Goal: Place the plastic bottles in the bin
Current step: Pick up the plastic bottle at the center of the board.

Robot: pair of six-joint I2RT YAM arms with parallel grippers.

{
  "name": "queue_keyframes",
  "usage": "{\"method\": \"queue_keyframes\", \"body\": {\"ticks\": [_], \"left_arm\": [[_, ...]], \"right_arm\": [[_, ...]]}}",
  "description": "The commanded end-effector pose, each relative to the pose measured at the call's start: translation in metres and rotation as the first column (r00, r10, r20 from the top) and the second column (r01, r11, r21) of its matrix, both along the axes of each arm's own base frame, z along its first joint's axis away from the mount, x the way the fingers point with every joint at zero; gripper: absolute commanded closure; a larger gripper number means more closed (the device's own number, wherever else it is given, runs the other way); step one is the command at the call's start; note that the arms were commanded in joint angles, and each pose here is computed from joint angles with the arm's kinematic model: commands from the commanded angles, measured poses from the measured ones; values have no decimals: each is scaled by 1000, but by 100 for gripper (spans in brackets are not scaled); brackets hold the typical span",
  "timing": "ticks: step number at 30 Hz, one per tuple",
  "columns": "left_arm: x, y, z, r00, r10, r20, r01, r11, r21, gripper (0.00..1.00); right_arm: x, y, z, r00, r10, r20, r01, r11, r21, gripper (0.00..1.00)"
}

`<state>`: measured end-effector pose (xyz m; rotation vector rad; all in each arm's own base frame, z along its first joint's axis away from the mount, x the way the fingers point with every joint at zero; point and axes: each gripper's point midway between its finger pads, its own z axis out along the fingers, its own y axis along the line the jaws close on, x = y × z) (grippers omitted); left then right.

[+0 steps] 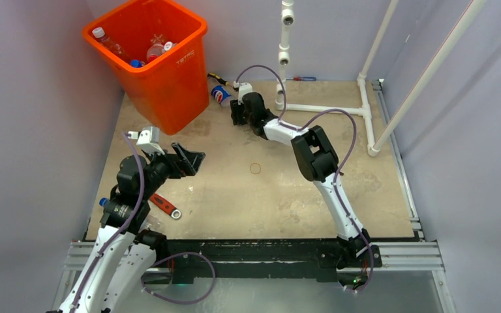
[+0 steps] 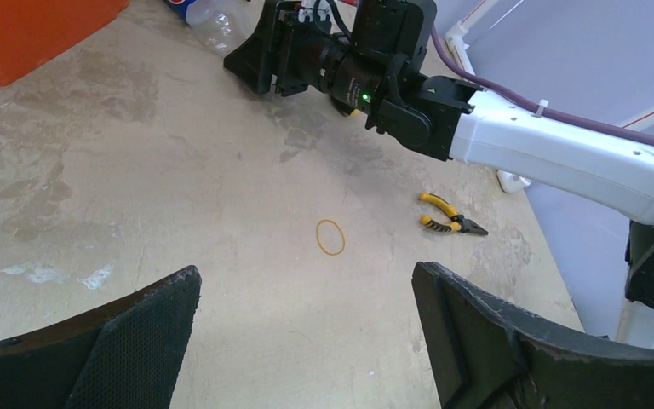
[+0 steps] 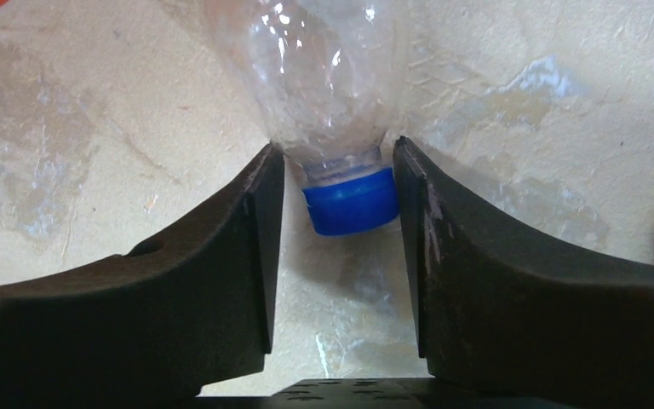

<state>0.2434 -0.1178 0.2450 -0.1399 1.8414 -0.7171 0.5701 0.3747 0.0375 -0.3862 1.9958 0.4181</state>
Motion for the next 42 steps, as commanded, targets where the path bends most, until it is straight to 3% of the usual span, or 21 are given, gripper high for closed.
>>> {"method": "queue_keyframes", "body": {"ticks": [1, 11, 17, 27, 33, 38, 42], "left_arm": [[0, -6, 6, 999, -20, 25, 21, 999, -28, 6], [-1, -8, 6, 999, -25, 22, 26, 998, -51, 6], [5, -9, 21, 999, -19, 49, 22, 998, -61, 7], [18, -15, 63, 993, -28, 117, 39, 995, -90, 5], [28, -20, 88, 987, -12, 158, 39, 985, -170, 1], [33, -49, 101, 972, -131, 194, 187, 934, -305, 1], [39, -82, 96, 936, -289, 198, 346, 851, -394, 1]], "right_arm": [[-9, -2, 20, 999, 26, 19, -26, 1000, 12, 53], [-32, -12, 40, 998, 38, 45, -39, 998, 40, 79], [-88, -22, 72, 998, 12, 63, -17, 996, 84, 100], [-228, -50, 120, 996, 75, 51, -77, 996, 39, 100], [-285, -107, 142, 998, 32, 47, -34, 998, 48, 100], [-324, -128, 194, 976, 113, 188, -145, 974, 171, 100], [-339, -133, 221, 950, 147, 276, -213, 951, 224, 100]]}}
